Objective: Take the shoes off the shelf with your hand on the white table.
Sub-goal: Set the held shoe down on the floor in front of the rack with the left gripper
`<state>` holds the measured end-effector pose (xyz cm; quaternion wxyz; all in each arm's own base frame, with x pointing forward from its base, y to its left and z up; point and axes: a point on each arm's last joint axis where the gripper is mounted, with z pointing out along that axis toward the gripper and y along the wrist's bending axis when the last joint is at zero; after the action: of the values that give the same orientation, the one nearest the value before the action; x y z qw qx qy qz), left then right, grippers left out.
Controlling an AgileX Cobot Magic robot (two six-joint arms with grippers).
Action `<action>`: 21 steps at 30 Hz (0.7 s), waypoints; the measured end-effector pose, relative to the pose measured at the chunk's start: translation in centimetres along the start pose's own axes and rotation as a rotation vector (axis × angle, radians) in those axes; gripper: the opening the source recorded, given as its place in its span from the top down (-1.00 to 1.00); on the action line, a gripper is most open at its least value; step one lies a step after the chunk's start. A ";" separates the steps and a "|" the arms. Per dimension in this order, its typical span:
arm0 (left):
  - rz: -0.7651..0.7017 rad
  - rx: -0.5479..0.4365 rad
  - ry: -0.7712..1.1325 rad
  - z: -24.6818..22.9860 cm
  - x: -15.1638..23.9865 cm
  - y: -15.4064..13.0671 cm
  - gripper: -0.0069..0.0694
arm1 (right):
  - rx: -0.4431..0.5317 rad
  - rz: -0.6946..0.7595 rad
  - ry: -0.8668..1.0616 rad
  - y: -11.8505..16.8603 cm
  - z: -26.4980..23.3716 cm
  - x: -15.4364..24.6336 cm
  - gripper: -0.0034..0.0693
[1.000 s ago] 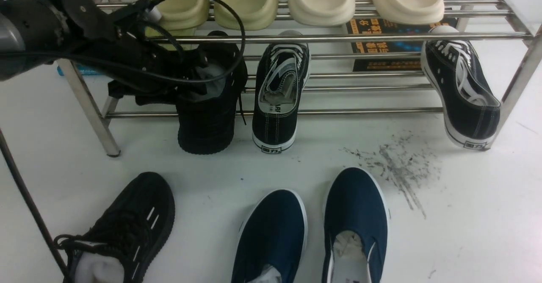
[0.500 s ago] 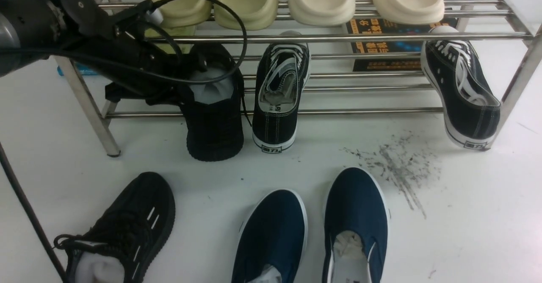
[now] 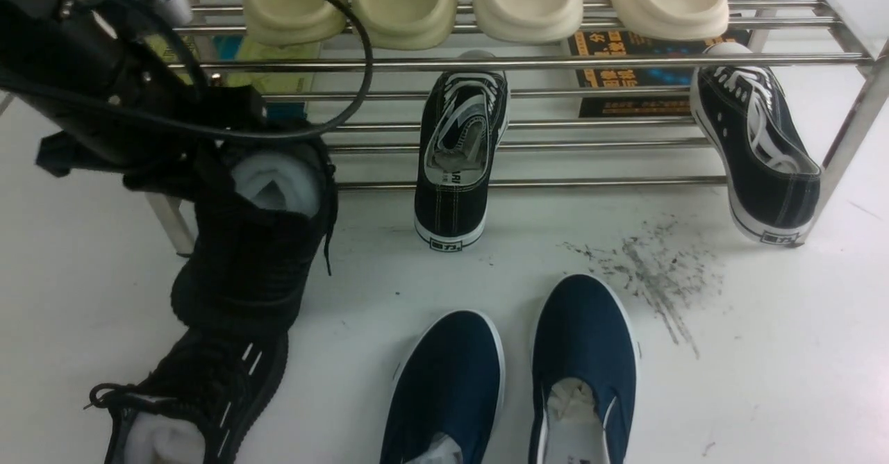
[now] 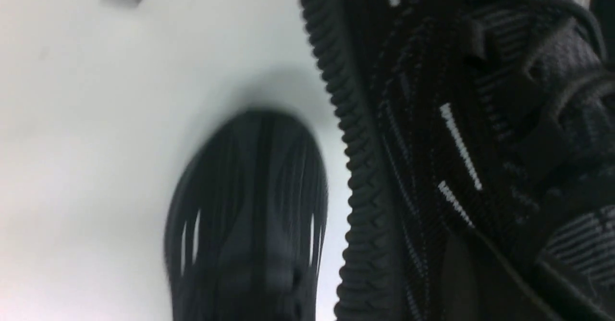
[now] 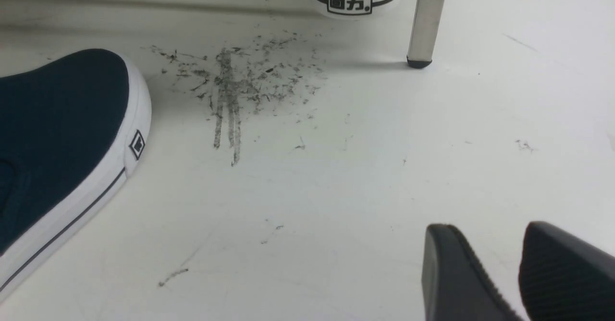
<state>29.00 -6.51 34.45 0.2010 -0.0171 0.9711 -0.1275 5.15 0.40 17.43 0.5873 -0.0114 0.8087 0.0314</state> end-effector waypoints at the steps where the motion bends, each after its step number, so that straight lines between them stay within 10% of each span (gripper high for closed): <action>1: -0.007 -0.003 0.002 -0.7 1.1 0.0 0.79 | 0.000 0.000 0.000 0.0 0.0 0.0 0.25; 21: 0.059 0.046 0.134 7.4 11.9 0.0 0.79 | 0.000 0.000 0.000 0.0 0.0 0.0 0.25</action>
<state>20.98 -9.26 23.28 0.1393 0.0246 0.9793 -0.1448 5.15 0.40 17.43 0.5873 -0.0114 0.8087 0.0314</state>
